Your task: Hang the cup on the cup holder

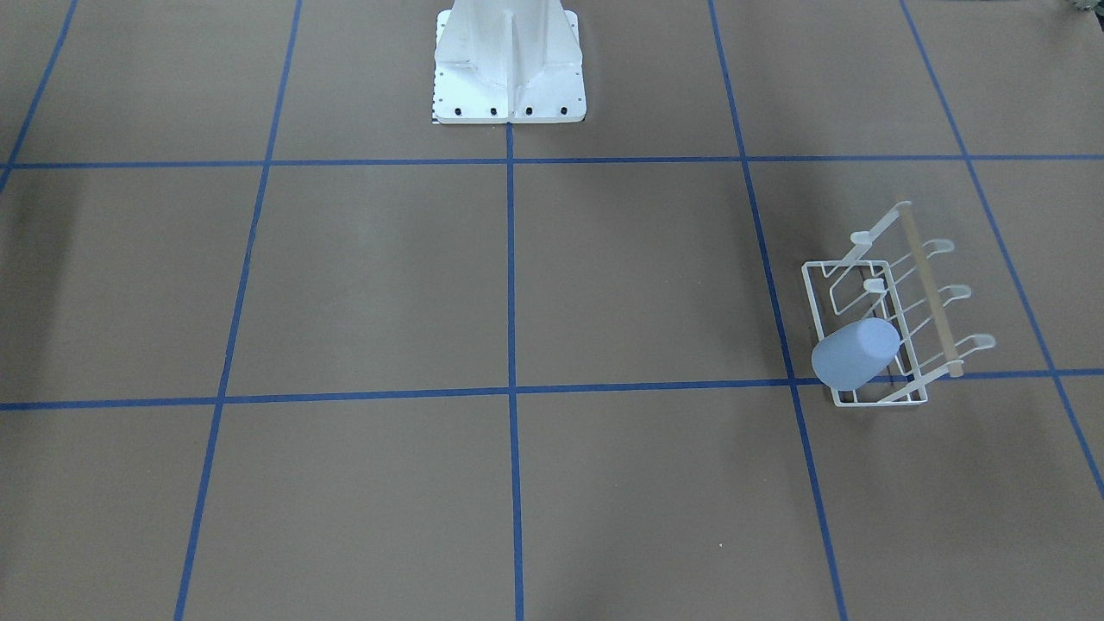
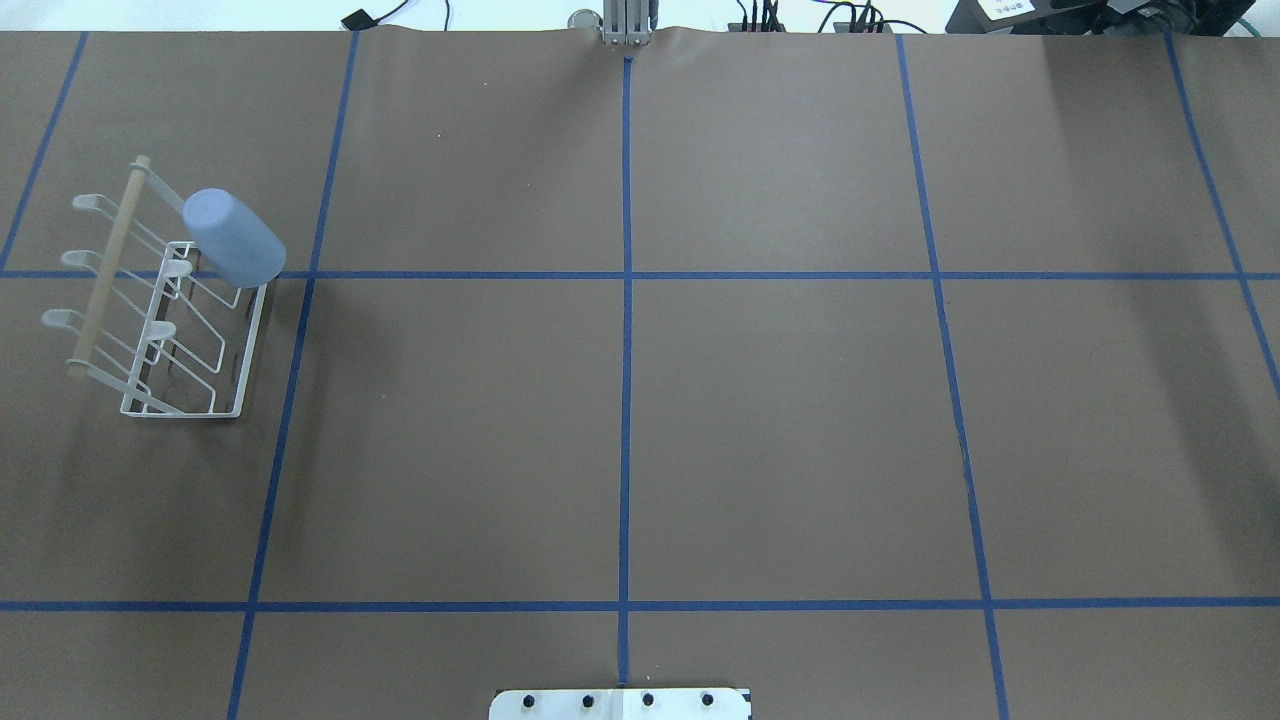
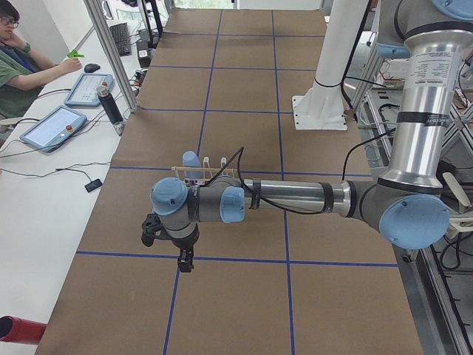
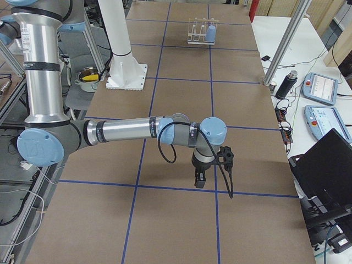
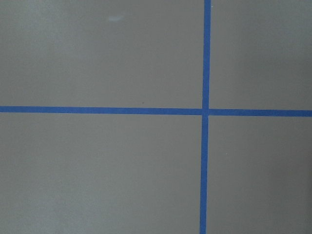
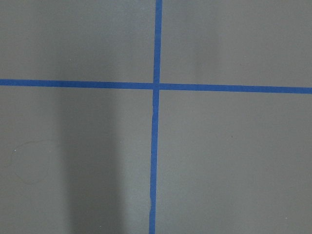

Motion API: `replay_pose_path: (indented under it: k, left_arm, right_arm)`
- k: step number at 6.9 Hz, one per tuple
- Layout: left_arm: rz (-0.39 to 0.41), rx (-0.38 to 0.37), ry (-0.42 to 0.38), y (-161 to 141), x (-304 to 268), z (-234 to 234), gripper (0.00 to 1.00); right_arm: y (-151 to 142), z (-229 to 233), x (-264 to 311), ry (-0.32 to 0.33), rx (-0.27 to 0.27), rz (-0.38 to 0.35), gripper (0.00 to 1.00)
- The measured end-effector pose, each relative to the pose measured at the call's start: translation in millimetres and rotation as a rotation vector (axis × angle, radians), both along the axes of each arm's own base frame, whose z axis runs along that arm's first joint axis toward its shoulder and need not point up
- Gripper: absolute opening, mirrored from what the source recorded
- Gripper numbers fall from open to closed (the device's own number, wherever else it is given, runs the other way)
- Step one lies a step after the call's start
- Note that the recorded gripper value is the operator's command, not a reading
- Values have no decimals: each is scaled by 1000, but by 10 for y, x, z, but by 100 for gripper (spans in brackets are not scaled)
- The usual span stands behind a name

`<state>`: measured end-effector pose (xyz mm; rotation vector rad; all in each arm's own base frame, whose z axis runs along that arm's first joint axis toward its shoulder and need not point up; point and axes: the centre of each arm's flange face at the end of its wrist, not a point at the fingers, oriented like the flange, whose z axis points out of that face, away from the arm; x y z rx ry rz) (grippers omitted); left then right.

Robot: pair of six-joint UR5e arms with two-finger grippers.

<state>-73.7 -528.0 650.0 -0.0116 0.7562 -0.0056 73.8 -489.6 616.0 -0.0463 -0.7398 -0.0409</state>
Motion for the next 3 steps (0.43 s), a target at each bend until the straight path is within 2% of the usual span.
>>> replay_pose_path:
  k: [3]
  left_arm:
    - [0,4,-1,4,-1,-20,99]
  right_arm:
    - [7,8,0,0,2,0,100]
